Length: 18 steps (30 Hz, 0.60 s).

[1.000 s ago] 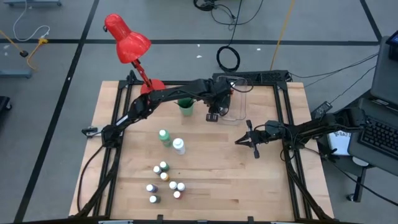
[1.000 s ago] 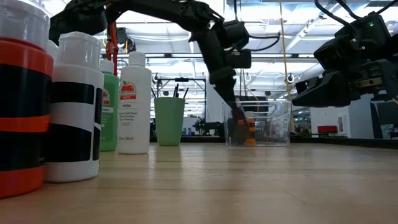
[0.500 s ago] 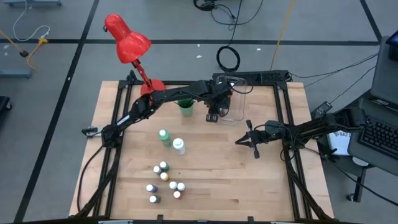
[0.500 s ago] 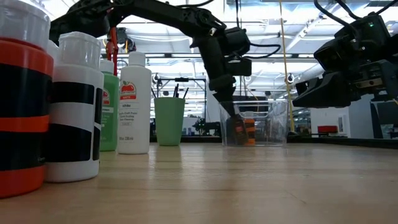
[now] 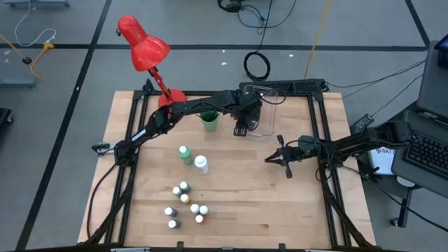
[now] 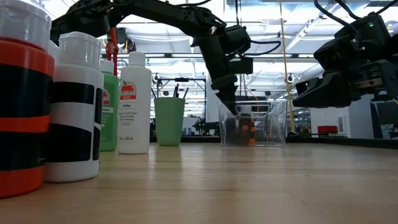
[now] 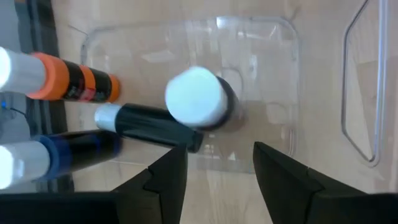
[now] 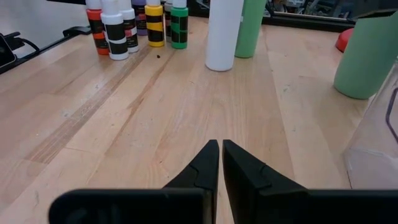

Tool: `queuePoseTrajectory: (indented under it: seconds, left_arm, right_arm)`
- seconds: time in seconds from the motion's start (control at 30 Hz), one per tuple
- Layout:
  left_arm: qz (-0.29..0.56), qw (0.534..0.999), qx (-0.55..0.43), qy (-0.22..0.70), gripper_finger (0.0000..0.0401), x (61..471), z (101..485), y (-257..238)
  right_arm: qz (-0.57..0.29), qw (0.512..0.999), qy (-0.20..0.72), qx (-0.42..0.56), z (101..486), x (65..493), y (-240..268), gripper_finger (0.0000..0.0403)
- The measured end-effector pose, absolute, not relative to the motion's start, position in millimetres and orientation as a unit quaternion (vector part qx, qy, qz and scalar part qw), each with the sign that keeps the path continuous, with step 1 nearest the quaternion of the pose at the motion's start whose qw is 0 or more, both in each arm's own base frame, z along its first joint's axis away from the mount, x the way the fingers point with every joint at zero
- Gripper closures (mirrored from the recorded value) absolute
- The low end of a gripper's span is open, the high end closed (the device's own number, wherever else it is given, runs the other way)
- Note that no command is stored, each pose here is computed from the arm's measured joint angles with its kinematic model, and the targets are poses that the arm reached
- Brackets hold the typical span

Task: Pick & Place Paint Supplies
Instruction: Put the white paint bottle into the transparent bin

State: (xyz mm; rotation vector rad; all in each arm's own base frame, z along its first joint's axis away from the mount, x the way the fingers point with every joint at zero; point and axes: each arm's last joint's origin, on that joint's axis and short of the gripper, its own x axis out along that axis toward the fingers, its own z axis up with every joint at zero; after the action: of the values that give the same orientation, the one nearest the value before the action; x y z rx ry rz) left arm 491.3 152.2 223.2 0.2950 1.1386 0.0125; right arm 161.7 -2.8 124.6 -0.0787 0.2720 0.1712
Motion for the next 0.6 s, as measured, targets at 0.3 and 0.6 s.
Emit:
queuePoseTrajectory:
  seconds: [0.3, 0.6]
  left_arm:
    - [0.030, 0.812, 0.153, 0.563, 0.0215, 482, 235, 148]
    - [0.097, 0.768, 0.165, 0.611, 0.0215, 386, 371, 43]
  right_arm:
    - [0.085, 0.986, 0.136, -0.039, 124, 162, -3, 0.0387]
    - [0.085, 0.986, 0.137, -0.039, 124, 162, -3, 0.0387]
